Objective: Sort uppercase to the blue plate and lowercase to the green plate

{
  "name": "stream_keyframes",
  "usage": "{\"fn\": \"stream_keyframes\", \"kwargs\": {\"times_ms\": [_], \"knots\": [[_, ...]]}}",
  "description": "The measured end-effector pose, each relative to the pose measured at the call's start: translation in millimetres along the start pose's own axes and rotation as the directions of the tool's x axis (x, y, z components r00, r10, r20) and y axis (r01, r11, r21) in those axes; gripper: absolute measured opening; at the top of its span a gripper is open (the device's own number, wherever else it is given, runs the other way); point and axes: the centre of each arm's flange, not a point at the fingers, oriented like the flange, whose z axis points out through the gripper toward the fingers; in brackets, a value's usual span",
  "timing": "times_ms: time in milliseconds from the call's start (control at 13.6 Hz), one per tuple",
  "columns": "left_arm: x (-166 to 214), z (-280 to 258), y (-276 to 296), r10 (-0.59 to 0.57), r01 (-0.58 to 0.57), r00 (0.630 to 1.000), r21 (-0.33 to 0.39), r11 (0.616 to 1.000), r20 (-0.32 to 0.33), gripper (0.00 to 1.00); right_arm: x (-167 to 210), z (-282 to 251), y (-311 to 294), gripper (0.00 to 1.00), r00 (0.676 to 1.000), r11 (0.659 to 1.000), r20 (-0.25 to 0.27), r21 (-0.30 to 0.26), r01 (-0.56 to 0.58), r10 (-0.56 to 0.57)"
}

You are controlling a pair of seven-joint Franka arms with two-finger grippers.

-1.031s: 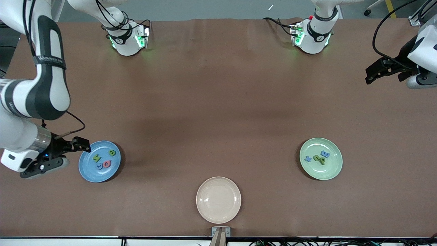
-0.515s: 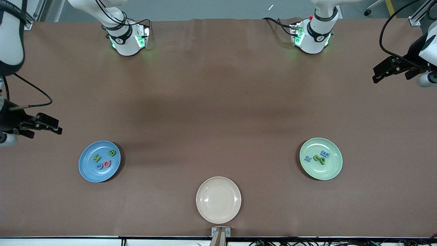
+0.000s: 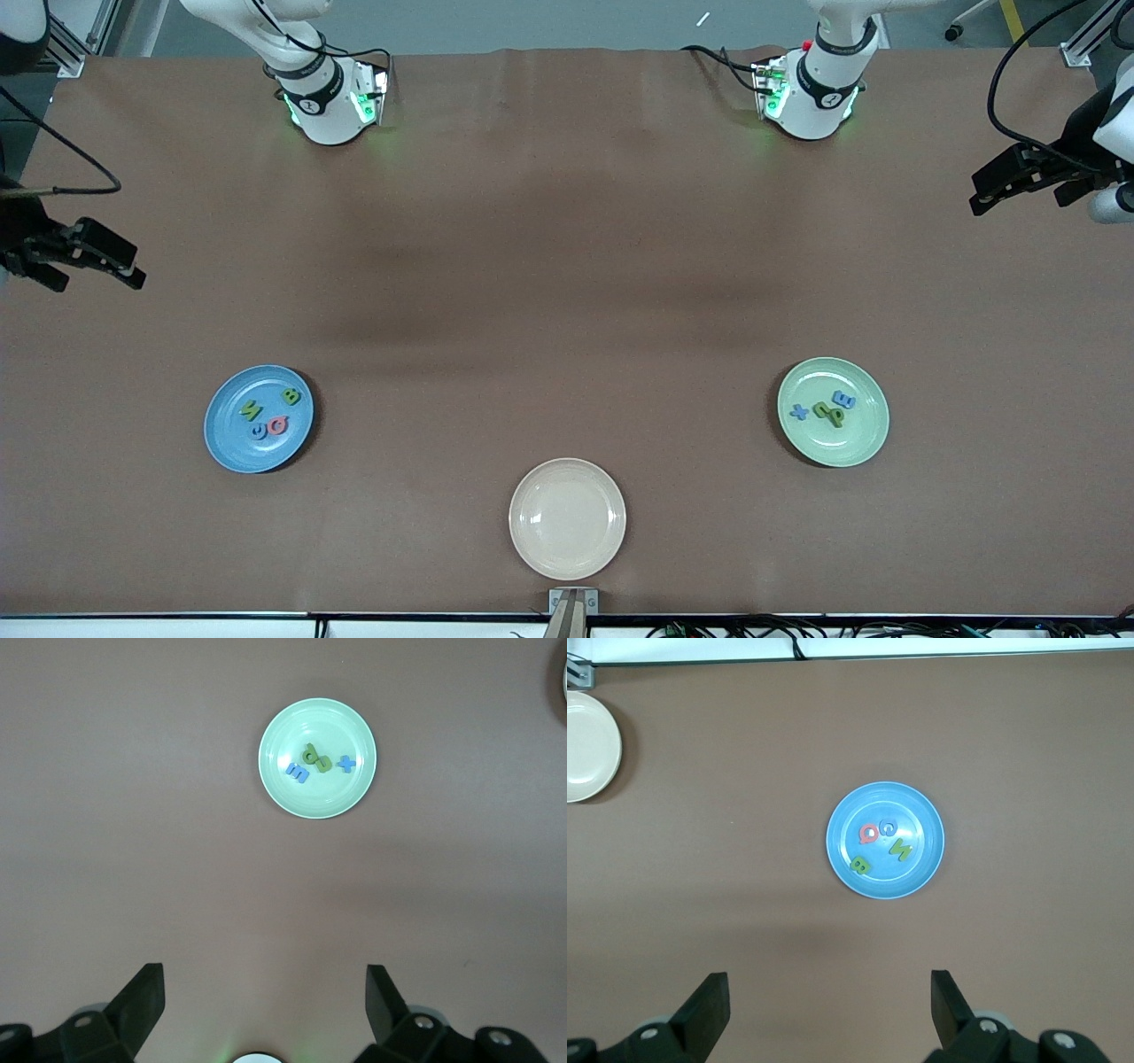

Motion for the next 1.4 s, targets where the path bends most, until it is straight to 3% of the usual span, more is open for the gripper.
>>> {"fn": "stream_keyframes", "kwargs": {"times_ms": [147, 442, 1399], "knots": [[0, 0, -1, -0.001, 0.001, 1.000, 0.000, 1.000, -0.001, 1.00, -11, -3, 0, 1.00, 1.000, 1.000, 0.007, -0.002, 0.000, 0.000], [2, 1, -1, -0.002, 0.002, 1.000, -0.001, 1.000, -0.003, 1.00, -22, 3, 4, 1.00, 0.997, 1.000, 0.078, -0.009, -0.006, 0.006], [4, -4, -2, 0.026, -0.026, 0.999, -0.004, 1.000, -0.020, 1.00, -24, -7, 21, 1.00, 0.998, 0.999, 0.063, -0.038, -0.010, 0.013]]}}
